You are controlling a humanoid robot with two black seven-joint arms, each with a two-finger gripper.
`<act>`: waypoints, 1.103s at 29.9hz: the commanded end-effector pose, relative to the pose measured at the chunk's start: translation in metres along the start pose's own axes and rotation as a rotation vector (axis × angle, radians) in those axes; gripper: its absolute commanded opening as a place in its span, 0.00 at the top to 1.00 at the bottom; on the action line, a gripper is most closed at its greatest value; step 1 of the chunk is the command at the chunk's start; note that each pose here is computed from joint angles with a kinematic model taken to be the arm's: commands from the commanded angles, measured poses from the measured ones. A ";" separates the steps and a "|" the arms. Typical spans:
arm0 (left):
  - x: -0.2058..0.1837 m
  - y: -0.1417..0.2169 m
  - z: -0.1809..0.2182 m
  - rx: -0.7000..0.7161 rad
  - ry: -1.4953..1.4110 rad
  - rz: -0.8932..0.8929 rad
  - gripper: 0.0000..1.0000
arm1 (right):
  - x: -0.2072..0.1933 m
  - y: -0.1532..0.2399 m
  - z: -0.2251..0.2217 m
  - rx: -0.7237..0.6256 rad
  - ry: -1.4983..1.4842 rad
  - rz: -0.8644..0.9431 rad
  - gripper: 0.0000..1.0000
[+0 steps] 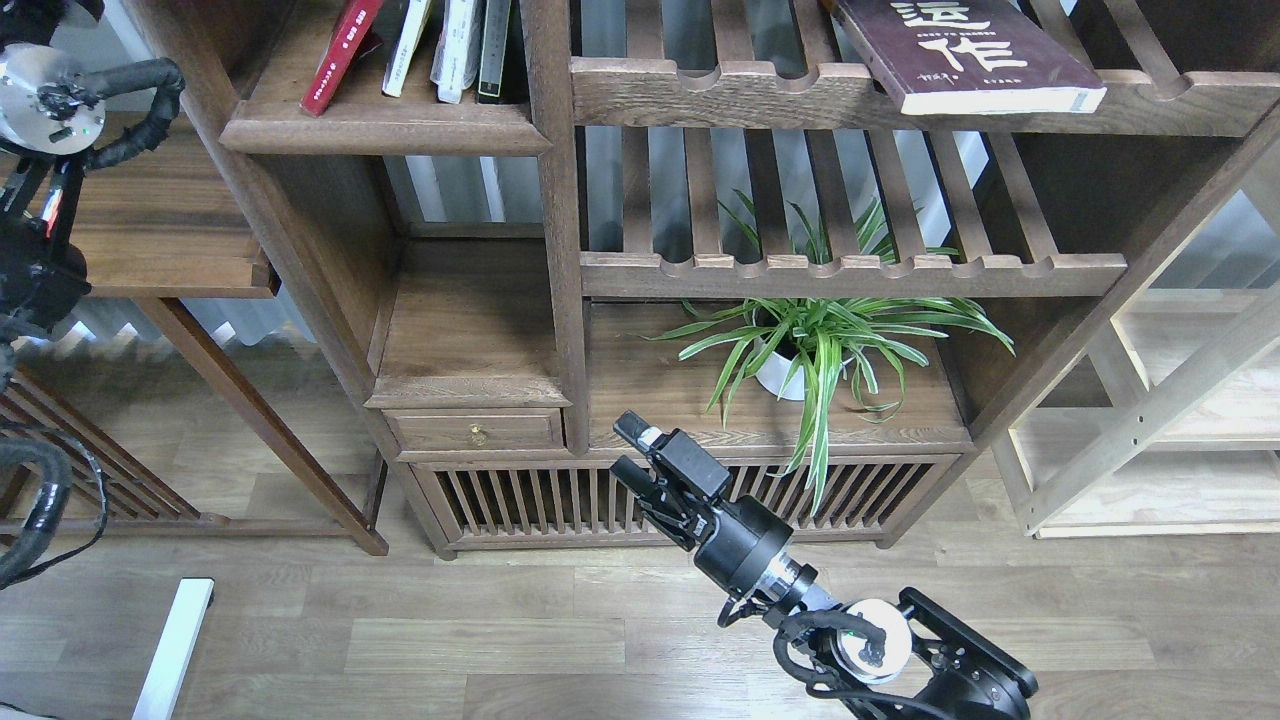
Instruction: Organize books on shelf
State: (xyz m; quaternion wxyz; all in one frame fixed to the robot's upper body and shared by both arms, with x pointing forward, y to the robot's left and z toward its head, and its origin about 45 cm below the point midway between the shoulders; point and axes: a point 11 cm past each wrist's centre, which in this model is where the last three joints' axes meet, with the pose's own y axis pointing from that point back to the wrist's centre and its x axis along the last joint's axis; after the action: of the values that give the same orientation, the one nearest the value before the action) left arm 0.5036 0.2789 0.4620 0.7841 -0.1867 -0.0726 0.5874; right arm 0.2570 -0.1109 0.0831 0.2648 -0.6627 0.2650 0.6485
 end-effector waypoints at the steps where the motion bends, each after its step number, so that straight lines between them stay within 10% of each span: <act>1: 0.000 0.000 -0.004 0.004 -0.007 0.008 0.99 | 0.001 0.000 0.001 -0.002 -0.001 0.002 0.02; 33: -0.016 -0.011 -0.032 0.072 -0.111 0.000 0.95 | 0.015 0.017 0.011 -0.013 -0.020 0.047 0.02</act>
State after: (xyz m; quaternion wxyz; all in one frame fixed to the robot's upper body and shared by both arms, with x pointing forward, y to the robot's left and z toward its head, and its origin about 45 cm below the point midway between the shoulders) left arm 0.5163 0.2554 0.4389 0.7848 -0.1329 -0.0886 0.5988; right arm 0.2400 -0.1184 0.0688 0.2525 -0.6507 0.2771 0.6603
